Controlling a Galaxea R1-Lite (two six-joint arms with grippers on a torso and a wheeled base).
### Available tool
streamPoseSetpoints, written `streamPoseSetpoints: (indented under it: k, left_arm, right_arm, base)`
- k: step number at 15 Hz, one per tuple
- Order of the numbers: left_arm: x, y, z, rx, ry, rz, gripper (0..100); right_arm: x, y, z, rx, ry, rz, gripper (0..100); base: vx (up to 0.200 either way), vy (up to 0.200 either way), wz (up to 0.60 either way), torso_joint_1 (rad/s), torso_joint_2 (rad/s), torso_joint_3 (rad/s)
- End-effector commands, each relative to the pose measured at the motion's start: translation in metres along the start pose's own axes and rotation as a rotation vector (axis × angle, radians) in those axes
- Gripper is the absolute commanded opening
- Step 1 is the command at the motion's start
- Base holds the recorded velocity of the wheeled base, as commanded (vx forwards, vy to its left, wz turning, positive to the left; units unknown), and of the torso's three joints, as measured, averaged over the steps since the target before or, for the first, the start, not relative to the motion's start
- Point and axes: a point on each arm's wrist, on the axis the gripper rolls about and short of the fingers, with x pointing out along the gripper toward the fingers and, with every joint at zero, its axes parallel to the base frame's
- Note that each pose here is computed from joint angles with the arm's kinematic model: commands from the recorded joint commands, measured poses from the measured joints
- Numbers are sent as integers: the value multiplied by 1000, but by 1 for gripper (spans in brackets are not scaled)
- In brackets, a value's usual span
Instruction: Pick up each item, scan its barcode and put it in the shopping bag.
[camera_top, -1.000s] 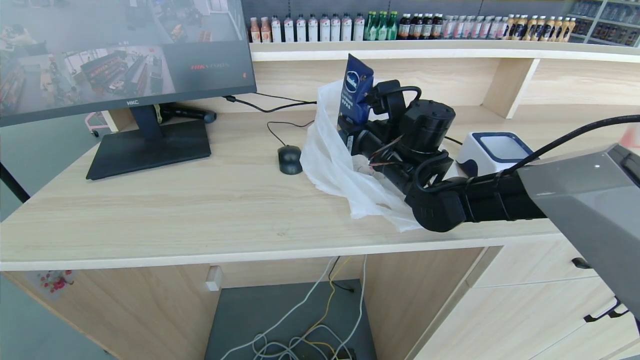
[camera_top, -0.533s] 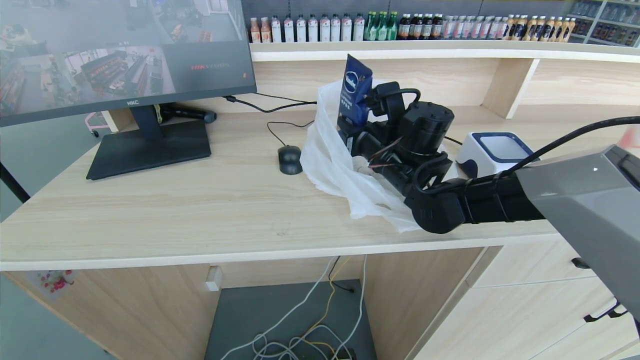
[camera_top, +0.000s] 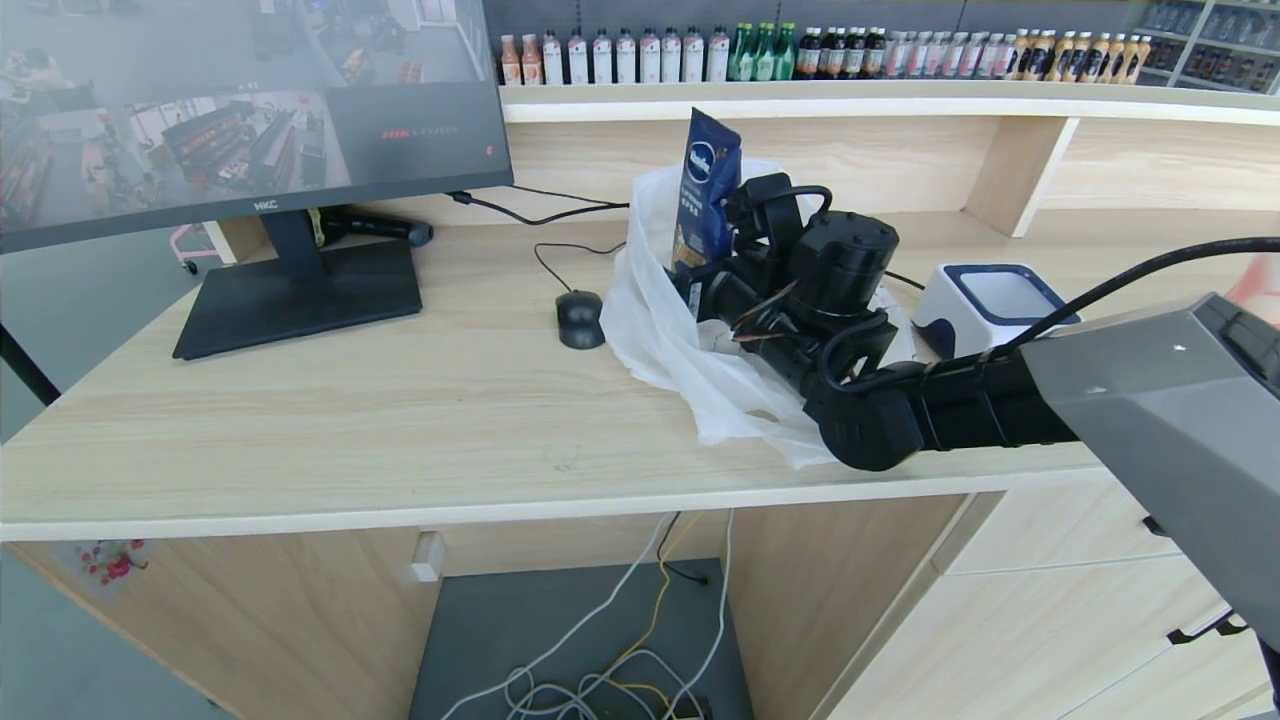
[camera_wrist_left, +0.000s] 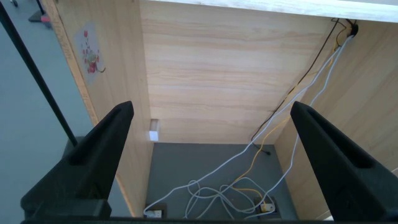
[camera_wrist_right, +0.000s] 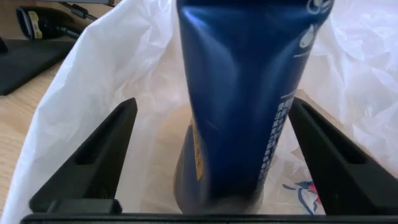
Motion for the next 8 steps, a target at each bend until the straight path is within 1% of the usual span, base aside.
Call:
streamPoseSetpoints:
  k: [1,8]
  left_arm:
    - [0,0,0,0,0,1,100]
    - [0,0,0,0,0,1,100]
  right_arm:
    - [0,0,1,0,-5,1,100]
    - [-1,0,5,-1,-13,-2,100]
  base:
    - [0,0,0,0,0,0]
    - [0,0,0,0,0,0]
